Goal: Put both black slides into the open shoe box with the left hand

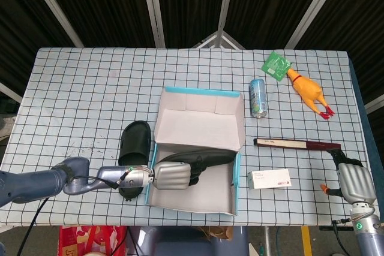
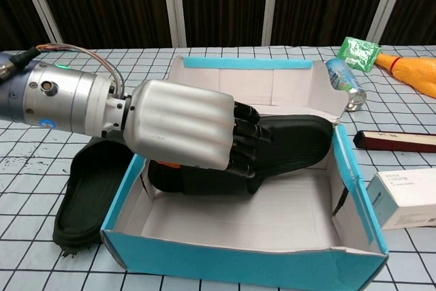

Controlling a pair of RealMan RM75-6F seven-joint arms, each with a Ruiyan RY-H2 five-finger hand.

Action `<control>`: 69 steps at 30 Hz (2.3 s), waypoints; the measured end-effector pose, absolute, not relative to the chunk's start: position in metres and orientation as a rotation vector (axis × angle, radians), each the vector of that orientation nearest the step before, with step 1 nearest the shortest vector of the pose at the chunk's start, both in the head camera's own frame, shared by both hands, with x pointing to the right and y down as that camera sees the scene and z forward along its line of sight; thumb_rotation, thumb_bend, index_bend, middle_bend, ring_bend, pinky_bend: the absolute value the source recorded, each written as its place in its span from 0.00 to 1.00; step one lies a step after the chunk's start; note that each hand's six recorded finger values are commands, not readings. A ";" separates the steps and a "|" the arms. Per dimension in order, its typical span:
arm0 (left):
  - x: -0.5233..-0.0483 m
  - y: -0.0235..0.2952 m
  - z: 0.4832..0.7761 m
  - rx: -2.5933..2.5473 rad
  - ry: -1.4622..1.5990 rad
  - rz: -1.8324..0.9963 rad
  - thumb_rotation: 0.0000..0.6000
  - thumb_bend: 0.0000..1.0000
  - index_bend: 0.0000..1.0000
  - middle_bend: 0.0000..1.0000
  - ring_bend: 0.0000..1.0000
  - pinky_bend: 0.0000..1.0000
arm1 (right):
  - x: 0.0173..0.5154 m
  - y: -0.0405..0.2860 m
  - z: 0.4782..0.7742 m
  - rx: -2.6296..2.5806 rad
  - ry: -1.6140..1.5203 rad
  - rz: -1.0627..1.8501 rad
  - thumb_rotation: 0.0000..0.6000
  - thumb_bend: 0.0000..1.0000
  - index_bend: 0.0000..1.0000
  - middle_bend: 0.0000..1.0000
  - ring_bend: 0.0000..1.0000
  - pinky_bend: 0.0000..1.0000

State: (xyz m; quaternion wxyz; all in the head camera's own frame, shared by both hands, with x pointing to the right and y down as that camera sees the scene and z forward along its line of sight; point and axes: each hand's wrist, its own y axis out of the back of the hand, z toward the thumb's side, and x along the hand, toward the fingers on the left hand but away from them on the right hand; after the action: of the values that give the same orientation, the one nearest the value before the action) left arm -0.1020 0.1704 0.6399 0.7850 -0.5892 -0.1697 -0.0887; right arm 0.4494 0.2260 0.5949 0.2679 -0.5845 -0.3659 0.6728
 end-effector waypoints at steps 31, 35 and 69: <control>-0.101 0.149 0.632 -1.088 -0.359 -0.251 1.00 0.15 0.15 0.15 0.02 0.17 | 0.451 0.227 0.597 -1.582 -0.980 1.838 1.00 0.18 0.17 0.14 0.30 0.24; -0.101 0.148 0.631 -1.061 -0.364 -0.252 1.00 0.15 0.14 0.13 0.01 0.16 | 0.450 0.227 0.597 -1.584 -0.980 1.838 1.00 0.18 0.17 0.14 0.30 0.24; -0.184 0.142 0.510 -1.267 0.025 -0.600 0.88 0.15 0.12 0.19 0.00 0.14 | 0.452 0.227 0.592 -1.573 -1.001 1.837 1.00 0.18 0.17 0.14 0.30 0.24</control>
State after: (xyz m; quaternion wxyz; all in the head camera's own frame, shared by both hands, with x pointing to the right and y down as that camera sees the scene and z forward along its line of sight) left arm -0.1840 0.1416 0.5102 0.7641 -0.5829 0.0117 -0.2762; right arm 0.4517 0.2269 0.5924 0.2591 -0.5804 -0.3694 0.6779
